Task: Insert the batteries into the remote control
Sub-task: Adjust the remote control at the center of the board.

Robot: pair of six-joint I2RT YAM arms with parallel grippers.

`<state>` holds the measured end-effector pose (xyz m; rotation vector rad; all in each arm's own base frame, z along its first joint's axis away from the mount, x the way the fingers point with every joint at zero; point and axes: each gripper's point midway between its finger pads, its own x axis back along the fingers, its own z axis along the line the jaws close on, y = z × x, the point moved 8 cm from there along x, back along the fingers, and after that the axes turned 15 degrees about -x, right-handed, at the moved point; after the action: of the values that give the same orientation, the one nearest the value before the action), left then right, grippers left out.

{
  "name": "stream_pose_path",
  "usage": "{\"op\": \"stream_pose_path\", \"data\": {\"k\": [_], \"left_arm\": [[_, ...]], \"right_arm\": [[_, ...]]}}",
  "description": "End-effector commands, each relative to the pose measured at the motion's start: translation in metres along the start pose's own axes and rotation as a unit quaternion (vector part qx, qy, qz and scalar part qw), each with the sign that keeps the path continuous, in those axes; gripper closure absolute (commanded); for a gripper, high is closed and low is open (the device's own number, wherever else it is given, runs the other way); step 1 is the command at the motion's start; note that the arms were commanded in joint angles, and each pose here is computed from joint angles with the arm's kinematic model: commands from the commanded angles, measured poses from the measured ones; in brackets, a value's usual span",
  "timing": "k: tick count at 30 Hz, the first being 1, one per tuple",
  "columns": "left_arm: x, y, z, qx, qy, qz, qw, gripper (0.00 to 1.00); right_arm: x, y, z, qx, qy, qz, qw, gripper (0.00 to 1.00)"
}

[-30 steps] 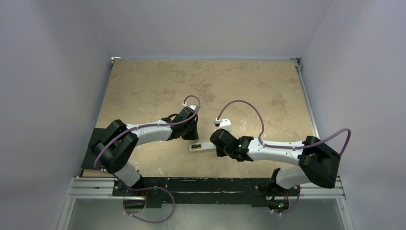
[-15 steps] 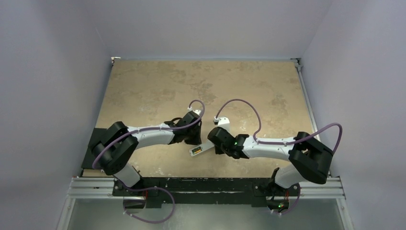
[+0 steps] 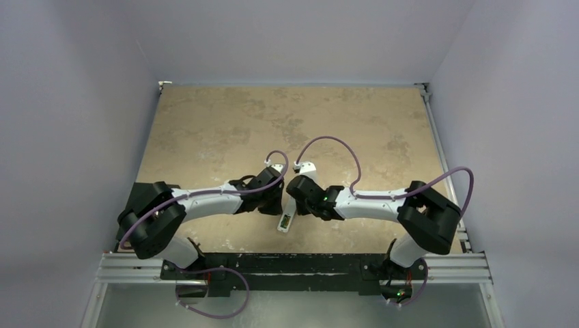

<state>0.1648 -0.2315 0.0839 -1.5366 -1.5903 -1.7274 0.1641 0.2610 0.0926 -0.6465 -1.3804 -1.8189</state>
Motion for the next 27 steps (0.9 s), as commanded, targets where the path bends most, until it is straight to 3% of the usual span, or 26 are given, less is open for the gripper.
{"op": "stream_pose_path", "data": {"k": [1,27], "left_arm": [[0.006,-0.006,0.001,0.009,0.004,-0.005,1.0,1.0],[0.038,-0.026,0.001,0.041,-0.008,-0.036,0.998,1.0]], "right_arm": [[-0.001,0.013,0.02,0.003,0.032,-0.007,0.999,1.0],[-0.014,0.018,0.055,0.067,0.083,0.038,0.994,1.0]]}}
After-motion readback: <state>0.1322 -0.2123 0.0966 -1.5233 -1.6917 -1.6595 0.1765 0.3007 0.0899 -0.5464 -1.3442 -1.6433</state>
